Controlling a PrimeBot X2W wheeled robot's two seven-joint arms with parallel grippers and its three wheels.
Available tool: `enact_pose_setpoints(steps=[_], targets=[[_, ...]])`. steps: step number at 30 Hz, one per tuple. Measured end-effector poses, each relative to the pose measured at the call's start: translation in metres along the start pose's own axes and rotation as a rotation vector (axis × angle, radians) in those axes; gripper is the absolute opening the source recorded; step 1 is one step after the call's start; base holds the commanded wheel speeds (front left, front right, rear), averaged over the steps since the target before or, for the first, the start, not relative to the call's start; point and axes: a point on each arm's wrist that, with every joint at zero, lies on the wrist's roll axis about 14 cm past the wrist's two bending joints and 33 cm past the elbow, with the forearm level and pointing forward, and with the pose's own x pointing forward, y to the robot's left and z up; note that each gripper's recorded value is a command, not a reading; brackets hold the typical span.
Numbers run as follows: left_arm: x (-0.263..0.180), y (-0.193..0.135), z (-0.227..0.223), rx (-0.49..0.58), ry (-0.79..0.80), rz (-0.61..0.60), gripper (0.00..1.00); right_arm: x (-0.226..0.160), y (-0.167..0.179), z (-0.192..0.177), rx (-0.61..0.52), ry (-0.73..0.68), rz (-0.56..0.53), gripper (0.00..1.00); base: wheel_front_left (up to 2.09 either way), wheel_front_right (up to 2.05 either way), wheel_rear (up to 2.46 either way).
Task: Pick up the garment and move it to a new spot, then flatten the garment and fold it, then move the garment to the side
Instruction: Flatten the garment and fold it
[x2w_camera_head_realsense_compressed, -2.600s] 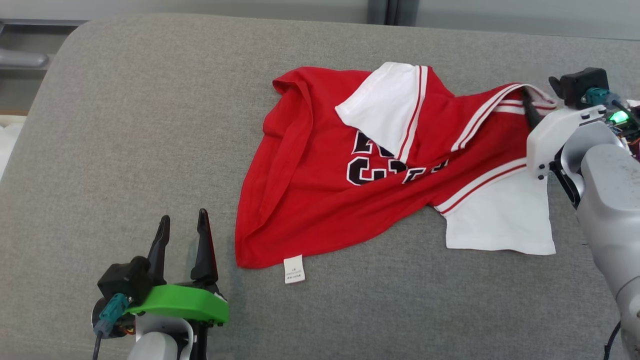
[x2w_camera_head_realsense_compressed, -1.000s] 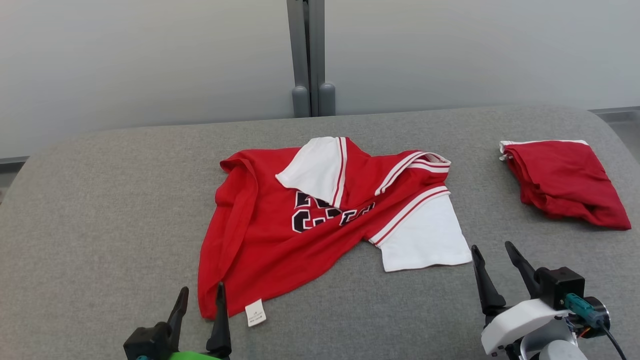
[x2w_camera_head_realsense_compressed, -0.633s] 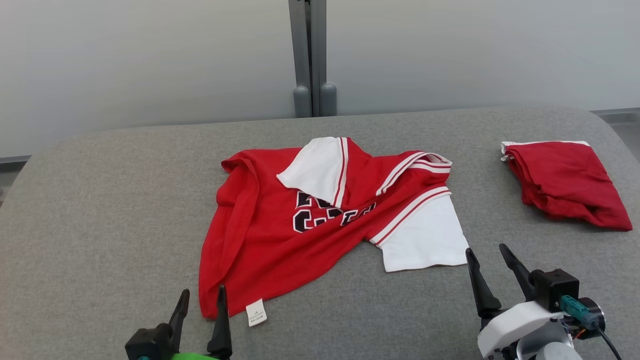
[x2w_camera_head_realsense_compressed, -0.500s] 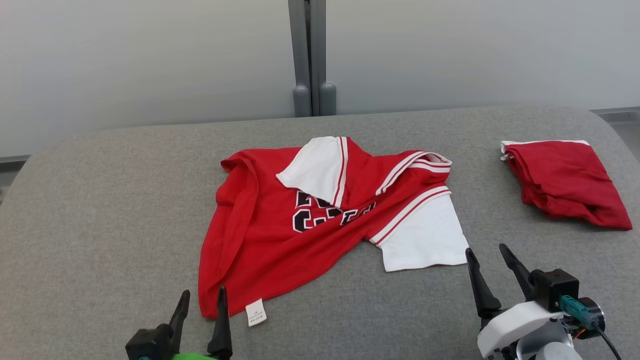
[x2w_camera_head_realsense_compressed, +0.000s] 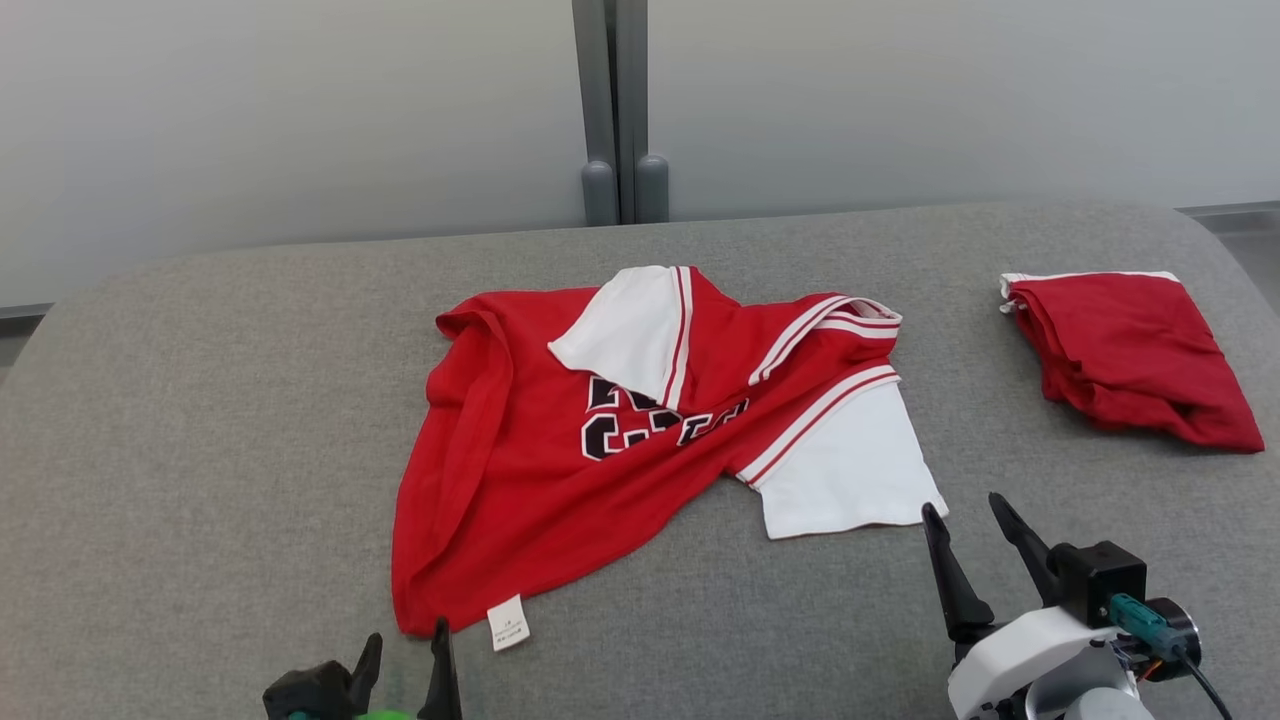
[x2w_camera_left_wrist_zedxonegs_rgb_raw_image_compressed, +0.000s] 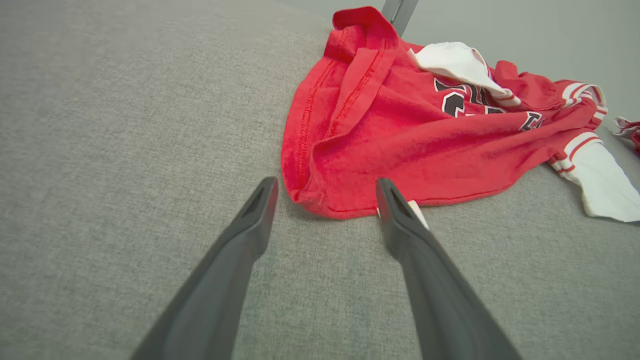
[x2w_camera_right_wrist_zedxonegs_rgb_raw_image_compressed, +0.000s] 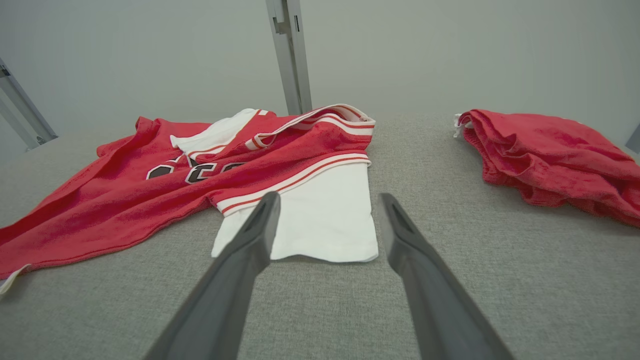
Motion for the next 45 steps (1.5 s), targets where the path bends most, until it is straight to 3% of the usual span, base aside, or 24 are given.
enact_pose_setpoints(steps=[14, 16, 17, 21, 23, 37, 45], targets=[[0.024, 0.009, -0.028, -0.121, 0.153, 0.072, 1.0, 0.0, -0.007, -0.015, -0.039, 0.049, -0.012, 1.0, 0.0, 0.0, 0.0], [0.027, 0.008, -0.03, -0.126, 0.16, 0.071, 0.72, 0.002, -0.009, -0.016, -0.052, 0.056, -0.013, 1.0, 0.0, 0.0, 0.0], [0.028, 0.007, -0.03, -0.136, 0.162, 0.07, 0.5, 0.003, -0.009, -0.017, -0.056, 0.06, -0.013, 1.0, 0.0, 0.0, 0.0], [0.033, 0.005, -0.029, -0.158, 0.164, 0.067, 0.13, 0.007, -0.01, -0.026, -0.083, 0.091, -0.009, 1.0, 0.0, 0.0, 0.0], [0.036, 0.005, -0.028, -0.175, 0.16, 0.066, 0.0, 0.012, -0.009, -0.027, -0.094, 0.104, -0.002, 1.0, 0.0, 0.0, 0.0], [0.051, 0.004, -0.009, -0.207, 0.082, 0.051, 0.0, 0.044, -0.027, -0.061, -0.113, 0.352, -0.043, 1.0, 0.0, 0.0, 0.0], [0.055, 0.008, -0.006, -0.211, 0.064, 0.053, 0.0, 0.055, -0.014, -0.089, -0.135, 0.502, 0.005, 1.0, 0.0, 0.0, 0.0]])
